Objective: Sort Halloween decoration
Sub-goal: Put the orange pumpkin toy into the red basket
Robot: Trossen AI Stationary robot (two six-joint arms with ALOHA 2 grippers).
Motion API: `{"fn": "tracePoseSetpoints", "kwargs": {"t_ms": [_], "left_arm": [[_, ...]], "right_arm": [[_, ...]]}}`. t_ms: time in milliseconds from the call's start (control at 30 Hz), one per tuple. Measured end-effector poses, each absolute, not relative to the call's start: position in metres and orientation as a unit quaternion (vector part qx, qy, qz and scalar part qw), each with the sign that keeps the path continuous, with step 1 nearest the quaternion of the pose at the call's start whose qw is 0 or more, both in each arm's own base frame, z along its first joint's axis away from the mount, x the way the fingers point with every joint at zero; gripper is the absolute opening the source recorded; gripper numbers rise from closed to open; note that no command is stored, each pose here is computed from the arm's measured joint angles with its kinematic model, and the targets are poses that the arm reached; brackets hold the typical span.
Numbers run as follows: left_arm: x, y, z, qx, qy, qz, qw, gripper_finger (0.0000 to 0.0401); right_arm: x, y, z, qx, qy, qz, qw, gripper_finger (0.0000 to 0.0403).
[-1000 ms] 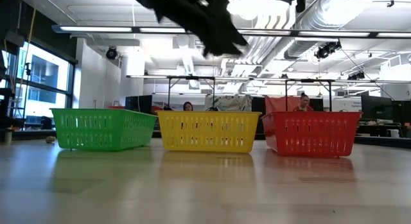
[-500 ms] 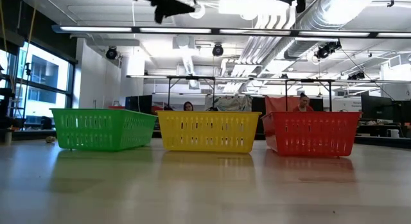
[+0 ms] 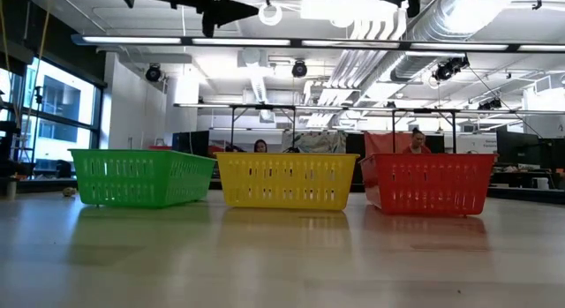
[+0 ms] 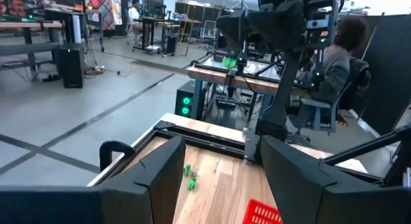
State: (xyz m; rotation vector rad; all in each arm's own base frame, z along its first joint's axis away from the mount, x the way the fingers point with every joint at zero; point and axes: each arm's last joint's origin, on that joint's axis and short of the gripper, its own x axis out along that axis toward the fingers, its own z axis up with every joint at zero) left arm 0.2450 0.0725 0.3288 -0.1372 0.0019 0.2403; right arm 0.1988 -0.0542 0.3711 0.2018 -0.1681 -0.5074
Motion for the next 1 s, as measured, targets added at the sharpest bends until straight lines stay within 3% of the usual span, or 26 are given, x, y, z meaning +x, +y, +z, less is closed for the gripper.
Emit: {"fn": "tracePoseSetpoints", "kwargs": {"t_ms": [167, 333, 500, 700, 1000], "left_arm": [[0.242, 0.089, 0.339, -0.135, 0.033, 0.173, 0.975, 0.0195], [0.231, 0.131, 0.337, -0.188, 0.214, 0.272, 0.919, 0.0195], [0.221, 0.175, 0.297, -0.240, 0.384, 0.337, 0.825, 0.0195], [0.222, 0.200, 0.237, -0.297, 0.525, 0.343, 0.720, 0.0195], [0.240, 0.211, 0.174, -0.306, 0.617, 0.306, 0.657, 0.0195]], "right_arm": [[0.199, -0.054, 0.371, 0.099, -0.082, -0.250, 0.960, 0.0212], [0.199, -0.055, 0.369, 0.098, -0.074, -0.254, 0.959, 0.0212], [0.198, -0.060, 0.366, 0.111, -0.062, -0.272, 0.954, 0.0212], [0.198, -0.063, 0.361, 0.141, -0.048, -0.281, 0.948, 0.0212], [0.198, -0.063, 0.356, 0.155, -0.027, -0.284, 0.946, 0.0212]]}}
